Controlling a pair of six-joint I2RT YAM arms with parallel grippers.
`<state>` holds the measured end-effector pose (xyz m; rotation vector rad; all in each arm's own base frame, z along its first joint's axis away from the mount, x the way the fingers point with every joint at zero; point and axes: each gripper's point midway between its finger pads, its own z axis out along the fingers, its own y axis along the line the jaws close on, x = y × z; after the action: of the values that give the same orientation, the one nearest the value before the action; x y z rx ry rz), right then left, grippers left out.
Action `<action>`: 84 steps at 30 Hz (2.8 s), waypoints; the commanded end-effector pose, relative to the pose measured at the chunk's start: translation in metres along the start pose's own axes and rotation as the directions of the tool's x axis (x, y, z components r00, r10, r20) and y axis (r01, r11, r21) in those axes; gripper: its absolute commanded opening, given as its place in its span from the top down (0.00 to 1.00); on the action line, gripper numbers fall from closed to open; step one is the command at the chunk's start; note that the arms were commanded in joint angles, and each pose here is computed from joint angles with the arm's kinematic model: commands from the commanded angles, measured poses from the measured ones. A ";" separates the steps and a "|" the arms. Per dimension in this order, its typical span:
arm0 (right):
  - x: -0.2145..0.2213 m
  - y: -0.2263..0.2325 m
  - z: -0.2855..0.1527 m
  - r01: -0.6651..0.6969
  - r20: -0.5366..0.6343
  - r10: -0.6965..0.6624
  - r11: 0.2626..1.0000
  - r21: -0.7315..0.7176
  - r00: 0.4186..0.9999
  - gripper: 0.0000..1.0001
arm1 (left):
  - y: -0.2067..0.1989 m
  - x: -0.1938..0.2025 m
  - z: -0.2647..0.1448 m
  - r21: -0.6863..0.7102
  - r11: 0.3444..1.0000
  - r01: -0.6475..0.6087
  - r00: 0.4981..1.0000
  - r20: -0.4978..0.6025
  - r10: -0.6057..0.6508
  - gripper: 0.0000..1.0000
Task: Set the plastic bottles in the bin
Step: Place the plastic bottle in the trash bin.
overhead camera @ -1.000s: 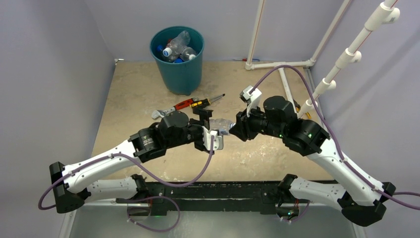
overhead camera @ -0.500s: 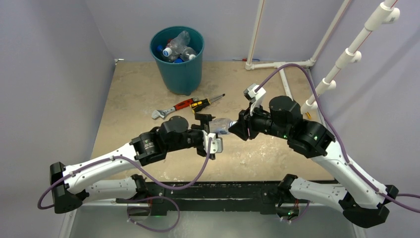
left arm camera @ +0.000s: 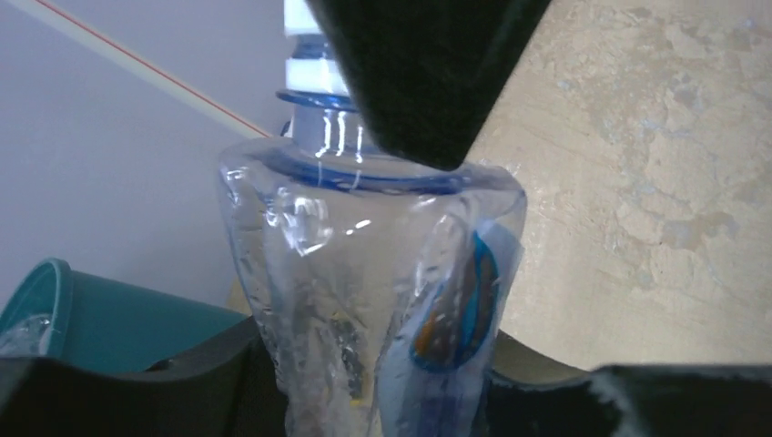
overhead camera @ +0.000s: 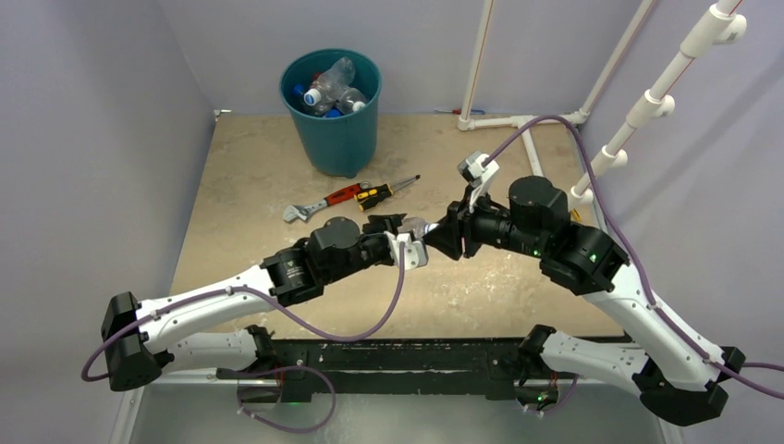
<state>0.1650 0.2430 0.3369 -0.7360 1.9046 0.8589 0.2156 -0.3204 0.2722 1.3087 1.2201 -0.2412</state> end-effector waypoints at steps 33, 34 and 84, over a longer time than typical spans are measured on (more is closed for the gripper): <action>-0.049 0.016 -0.064 -0.013 0.608 0.095 0.990 -0.139 0.788 0.01 | 0.028 -0.106 -0.038 0.125 0.734 0.667 0.633 0.425 -0.647 0.99; -0.049 0.016 -0.064 -0.010 0.608 0.093 0.990 -0.138 0.789 0.01 | 0.028 -0.106 -0.038 0.126 0.732 0.669 0.632 0.421 -0.650 0.99; -0.050 0.044 0.025 -0.071 0.364 0.188 0.948 -0.312 0.912 0.30 | -0.033 -0.056 -0.037 0.214 0.619 0.755 0.583 0.211 -0.784 0.96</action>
<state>0.1707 0.2918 0.3763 -0.5051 1.5093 1.2811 0.1464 -0.3257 0.2650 0.7580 1.5628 -1.0606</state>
